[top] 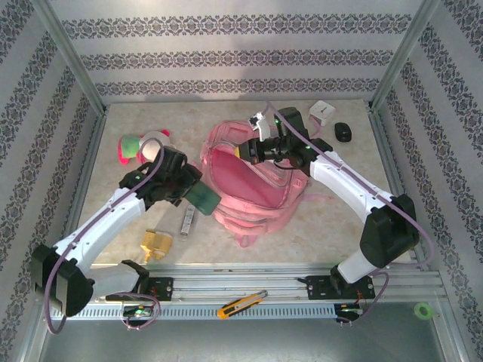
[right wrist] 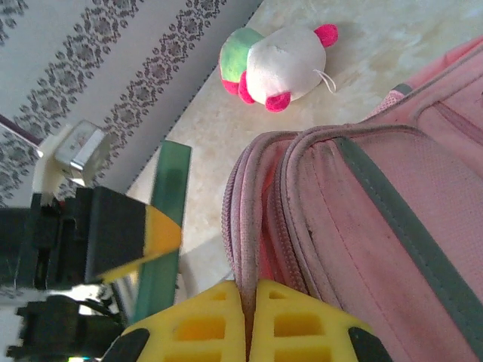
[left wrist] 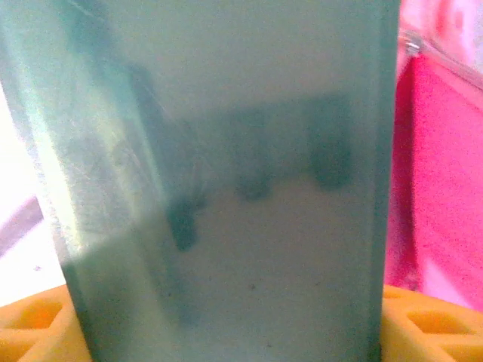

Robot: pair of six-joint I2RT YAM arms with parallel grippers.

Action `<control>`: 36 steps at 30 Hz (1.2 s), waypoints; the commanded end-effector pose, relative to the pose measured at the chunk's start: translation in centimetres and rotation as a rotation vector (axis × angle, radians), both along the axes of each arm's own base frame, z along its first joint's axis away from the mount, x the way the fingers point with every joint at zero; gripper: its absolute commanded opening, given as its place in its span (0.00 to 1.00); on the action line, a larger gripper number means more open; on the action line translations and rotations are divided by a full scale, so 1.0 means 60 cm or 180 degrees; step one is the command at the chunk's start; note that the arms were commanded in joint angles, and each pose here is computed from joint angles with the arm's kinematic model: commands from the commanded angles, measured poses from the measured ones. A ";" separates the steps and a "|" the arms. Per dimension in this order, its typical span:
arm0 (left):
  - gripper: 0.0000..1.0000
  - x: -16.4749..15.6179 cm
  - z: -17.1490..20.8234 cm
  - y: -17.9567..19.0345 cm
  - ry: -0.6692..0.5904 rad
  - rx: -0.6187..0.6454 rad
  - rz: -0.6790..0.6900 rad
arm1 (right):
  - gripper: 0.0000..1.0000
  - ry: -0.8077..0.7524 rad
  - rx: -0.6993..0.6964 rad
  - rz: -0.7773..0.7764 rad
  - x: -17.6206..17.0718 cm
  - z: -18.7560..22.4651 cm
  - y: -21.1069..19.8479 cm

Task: Pack the student bag

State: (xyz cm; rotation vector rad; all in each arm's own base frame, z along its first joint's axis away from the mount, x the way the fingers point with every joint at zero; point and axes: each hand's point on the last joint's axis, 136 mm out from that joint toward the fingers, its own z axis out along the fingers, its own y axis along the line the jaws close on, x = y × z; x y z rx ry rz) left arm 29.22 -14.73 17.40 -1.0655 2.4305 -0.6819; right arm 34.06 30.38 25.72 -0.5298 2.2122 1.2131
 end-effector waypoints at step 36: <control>0.68 0.079 0.009 -0.127 -0.0727 -0.0426 -0.0547 | 0.00 0.0215 0.0488 -0.0106 0.032 0.080 0.004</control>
